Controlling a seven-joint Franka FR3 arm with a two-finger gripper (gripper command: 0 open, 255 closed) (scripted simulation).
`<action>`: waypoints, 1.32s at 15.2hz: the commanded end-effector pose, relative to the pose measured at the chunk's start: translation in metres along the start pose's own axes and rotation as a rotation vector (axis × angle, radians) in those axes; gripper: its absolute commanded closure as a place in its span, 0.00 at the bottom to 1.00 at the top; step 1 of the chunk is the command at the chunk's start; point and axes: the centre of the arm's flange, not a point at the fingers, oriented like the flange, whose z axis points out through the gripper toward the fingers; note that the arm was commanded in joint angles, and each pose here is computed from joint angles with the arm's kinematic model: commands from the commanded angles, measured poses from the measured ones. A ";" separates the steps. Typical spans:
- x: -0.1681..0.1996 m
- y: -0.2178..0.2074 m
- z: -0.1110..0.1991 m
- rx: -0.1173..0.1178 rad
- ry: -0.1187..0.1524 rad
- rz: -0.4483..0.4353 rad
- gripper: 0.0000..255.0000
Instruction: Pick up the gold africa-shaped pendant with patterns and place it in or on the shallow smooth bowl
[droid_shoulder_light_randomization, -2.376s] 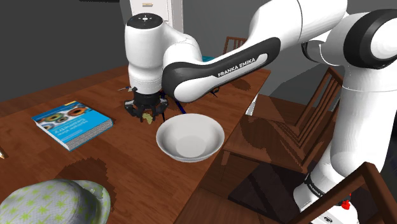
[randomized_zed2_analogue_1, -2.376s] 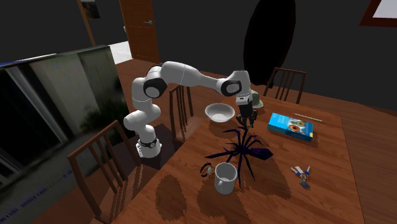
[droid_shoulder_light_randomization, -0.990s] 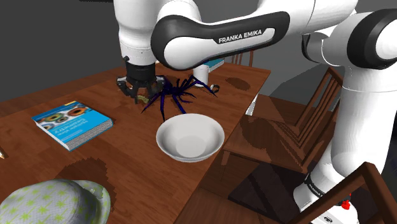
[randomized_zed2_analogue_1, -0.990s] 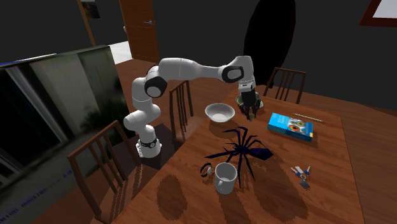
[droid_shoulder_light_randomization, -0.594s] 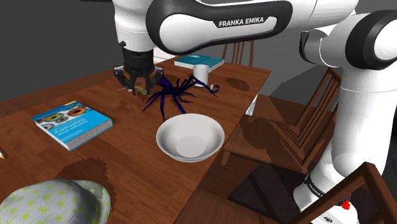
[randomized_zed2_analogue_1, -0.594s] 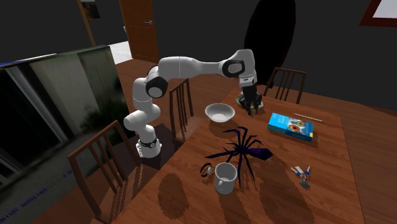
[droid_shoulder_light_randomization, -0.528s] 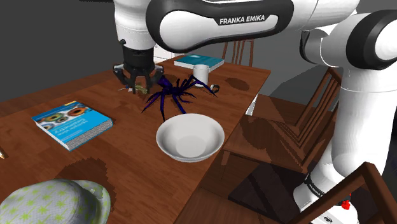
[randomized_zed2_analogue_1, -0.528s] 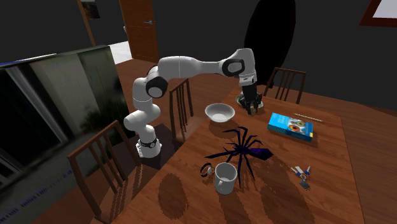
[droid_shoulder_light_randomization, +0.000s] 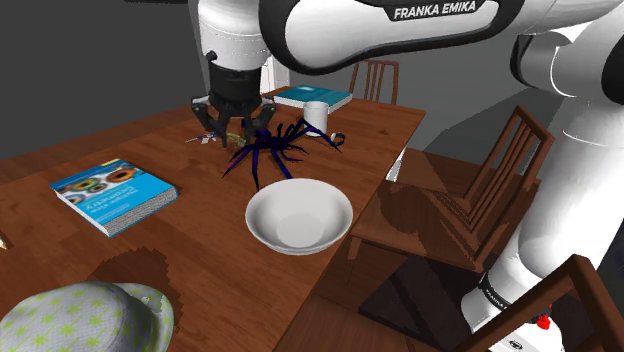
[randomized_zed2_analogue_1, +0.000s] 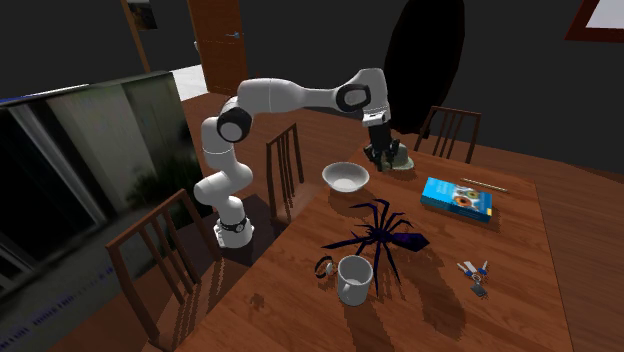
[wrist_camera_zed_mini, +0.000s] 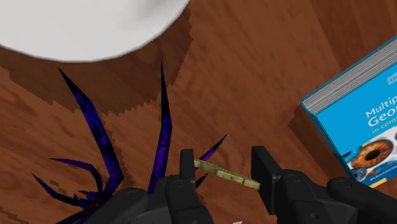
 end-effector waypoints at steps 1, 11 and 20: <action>-0.022 0.016 -0.012 -0.001 -0.001 0.002 1.00; -0.118 0.084 -0.054 -0.001 -0.001 0.002 1.00; -0.135 0.089 -0.010 -0.001 -0.001 0.002 1.00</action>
